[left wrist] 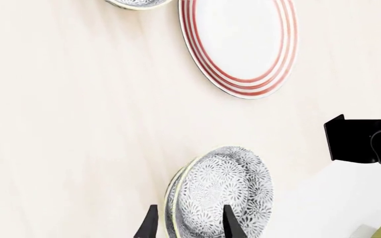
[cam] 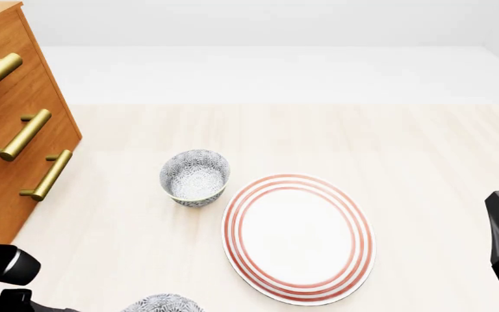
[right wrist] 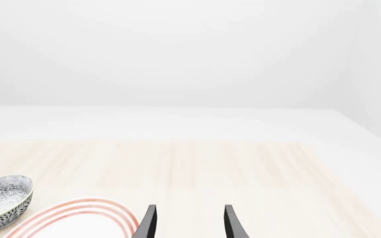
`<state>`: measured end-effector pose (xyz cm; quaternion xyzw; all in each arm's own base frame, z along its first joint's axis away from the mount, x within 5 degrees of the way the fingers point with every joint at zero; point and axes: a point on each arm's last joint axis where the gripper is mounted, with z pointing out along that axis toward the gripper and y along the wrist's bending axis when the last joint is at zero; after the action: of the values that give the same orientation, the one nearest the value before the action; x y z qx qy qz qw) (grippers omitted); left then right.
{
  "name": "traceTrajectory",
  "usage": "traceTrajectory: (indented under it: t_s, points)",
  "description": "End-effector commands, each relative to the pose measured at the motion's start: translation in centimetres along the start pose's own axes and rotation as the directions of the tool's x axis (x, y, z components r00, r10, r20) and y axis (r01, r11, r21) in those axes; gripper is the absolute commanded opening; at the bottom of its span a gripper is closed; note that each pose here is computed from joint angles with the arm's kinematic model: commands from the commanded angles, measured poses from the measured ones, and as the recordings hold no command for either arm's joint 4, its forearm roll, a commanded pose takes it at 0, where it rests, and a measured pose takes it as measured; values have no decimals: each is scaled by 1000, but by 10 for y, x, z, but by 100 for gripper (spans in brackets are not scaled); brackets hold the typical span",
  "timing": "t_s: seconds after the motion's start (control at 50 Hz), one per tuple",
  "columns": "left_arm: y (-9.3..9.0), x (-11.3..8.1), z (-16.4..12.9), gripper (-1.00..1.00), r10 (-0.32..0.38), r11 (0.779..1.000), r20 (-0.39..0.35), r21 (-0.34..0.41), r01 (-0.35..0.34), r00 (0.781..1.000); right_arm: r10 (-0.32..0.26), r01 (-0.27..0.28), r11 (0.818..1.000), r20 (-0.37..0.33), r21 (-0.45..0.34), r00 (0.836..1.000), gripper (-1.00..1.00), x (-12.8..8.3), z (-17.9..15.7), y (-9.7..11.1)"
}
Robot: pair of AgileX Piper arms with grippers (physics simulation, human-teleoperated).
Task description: Stack the bowl in the middle on the bowl at the back.
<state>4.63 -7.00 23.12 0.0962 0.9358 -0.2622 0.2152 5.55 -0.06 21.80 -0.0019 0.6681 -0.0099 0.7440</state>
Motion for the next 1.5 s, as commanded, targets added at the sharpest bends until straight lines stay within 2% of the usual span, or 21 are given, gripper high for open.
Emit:
traceTrajectory:
  t_s: [0.02,0.42,0.8,0.88,0.98,1.06,1.18,1.24,1.28,1.34,1.5]
  points:
    - [2,2,3,100,-4,1000,-5,0,4,1000,1,-1,1000,0,-1,1000,100,0,0,0]
    - [2,0,-5,100,-5,1000,9,-4,5,1000,-1,1,1000,2,-3,1000,100,0,0,0]
    - [-7,-15,-55,100,4,1000,115,22,-6,993,-4,4,1000,3,-4,1000,100,-1,0,0]
    - [-5,-15,-83,100,-1,1000,185,14,-2,983,-5,5,1000,3,-4,1000,100,-1,0,0]
    - [-3,-12,-96,100,-7,1000,220,16,3,976,-6,6,1000,4,-4,1000,100,-1,0,0]
    - [-4,-11,-114,100,2,1000,278,22,-8,961,-7,7,1000,4,-4,1000,100,-1,0,0]
    - [-4,-4,-139,100,-28,999,360,47,11,932,-8,8,1000,6,-4,1000,100,-1,0,0]
    - [-7,-2,-156,100,-22,999,423,41,5,906,-7,7,1000,6,-4,1000,100,-1,0,0]
    - [-8,2,-167,100,-38,999,475,41,21,879,-7,7,1000,6,-4,1000,100,-1,0,0]
    - [-12,5,-181,100,-20,999,529,40,-2,848,-8,8,1000,17,-5,1000,100,-4,0,0]
    - [-14,21,-193,100,-47,998,637,7,55,769,37,-37,999,31,-23,999,100,-27,-3,1]
